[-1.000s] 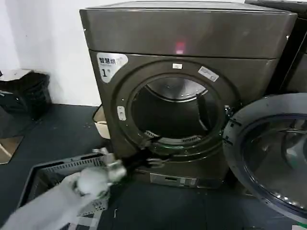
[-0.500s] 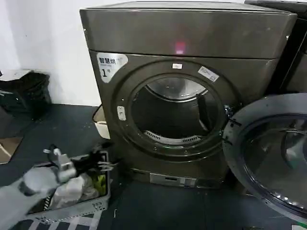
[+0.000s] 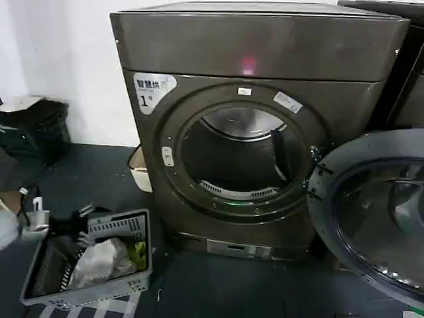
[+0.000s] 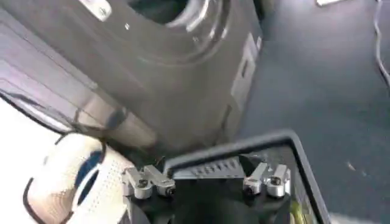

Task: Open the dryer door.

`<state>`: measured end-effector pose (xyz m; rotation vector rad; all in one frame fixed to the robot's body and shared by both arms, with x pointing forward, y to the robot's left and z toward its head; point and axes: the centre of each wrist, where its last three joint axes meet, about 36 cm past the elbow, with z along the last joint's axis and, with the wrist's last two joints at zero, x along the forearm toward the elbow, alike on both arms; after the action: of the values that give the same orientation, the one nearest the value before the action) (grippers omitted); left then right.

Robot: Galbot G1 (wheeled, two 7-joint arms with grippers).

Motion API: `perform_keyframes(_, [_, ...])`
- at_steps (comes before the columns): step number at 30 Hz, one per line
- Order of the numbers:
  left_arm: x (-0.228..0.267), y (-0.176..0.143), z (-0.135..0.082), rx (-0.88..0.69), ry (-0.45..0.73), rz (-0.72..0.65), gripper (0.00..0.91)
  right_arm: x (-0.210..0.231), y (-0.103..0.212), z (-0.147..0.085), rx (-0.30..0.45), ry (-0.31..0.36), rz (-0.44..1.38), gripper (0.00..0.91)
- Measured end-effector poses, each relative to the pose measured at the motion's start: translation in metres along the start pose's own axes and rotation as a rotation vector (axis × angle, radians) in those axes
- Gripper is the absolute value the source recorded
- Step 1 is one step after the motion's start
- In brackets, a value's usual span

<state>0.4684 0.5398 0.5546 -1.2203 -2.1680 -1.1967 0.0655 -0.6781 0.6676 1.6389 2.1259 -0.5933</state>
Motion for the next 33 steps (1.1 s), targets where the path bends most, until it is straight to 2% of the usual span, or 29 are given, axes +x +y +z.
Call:
perform_keyframes(3, [0.009,0.007,0.007,-0.076,0.039,0.059,0.907,-0.001,0.0,0.0,0.002,0.001,-0.001,0.907])
perform_keyframes(12, [0.024,0.014,0.037,-0.166,0.165,0.137,0.907,0.001,-0.002,0.002,0.027,0.006,-0.008,0.907])
perform_keyframes(16, [0.027,0.017,0.039,-0.189,0.208,0.143,0.907,0.003,-0.002,0.003,0.028,0.008,-0.007,0.907])
perform_keyframes(33, [0.031,0.018,0.047,-0.197,0.219,0.123,0.907,0.005,-0.004,0.002,0.028,0.008,-0.005,0.907])
